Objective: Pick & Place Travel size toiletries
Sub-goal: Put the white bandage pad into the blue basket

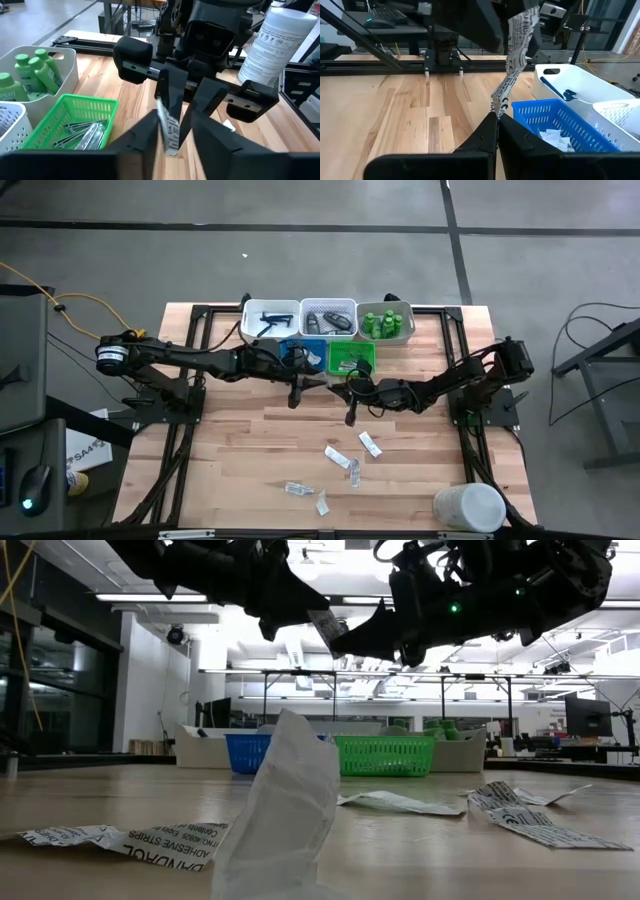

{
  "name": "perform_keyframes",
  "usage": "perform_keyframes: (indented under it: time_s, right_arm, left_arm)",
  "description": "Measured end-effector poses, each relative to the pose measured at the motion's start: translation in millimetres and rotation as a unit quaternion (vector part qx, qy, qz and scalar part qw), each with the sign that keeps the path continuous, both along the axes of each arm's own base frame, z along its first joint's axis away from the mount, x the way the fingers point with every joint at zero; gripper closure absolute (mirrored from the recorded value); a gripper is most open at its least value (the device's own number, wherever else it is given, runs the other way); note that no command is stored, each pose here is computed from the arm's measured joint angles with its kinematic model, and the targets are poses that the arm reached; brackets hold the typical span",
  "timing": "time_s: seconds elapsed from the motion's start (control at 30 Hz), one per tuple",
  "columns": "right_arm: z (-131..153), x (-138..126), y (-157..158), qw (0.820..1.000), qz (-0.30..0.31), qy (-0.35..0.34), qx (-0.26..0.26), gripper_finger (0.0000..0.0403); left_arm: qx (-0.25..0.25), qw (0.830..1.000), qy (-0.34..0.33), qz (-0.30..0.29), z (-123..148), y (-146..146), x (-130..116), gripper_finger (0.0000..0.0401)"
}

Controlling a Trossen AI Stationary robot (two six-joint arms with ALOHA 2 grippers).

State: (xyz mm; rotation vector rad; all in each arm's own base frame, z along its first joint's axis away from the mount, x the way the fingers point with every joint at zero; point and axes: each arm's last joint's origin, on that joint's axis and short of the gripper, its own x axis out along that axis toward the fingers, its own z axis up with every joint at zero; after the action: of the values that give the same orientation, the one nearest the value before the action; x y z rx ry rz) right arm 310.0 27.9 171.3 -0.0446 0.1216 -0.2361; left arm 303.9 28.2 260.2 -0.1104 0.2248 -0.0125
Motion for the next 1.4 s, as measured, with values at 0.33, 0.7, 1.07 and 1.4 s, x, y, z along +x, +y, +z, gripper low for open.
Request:
perform_keyframes:
  time_s: [0.33,0.7,1.07,1.4]
  right_arm:
    - [0.0,-0.1,-0.1,1.000,-0.003,0.002,-0.007,0.0394]
    - [2.8,-2.8,7.7,0.999,-0.026,-0.006,0.019,0.0232]
    - [3.0,-9.7,22.1,0.995,-0.101,0.009,-0.007,0.0110]
    - [3.0,-10.6,25.7,0.995,-0.103,0.006,-0.002,0.0119]
  left_arm:
    - [-0.001,1.000,0.006,0.000,-1.1,0.0,-0.3,0.0397]
    - [0.058,0.994,0.057,0.066,-9.8,4.5,-3.1,0.0400]
    - [0.129,0.953,0.130,0.241,-23.4,15.6,-6.9,0.0400]
    - [0.061,0.935,0.176,0.303,-46.0,51.7,-8.8,0.0401]
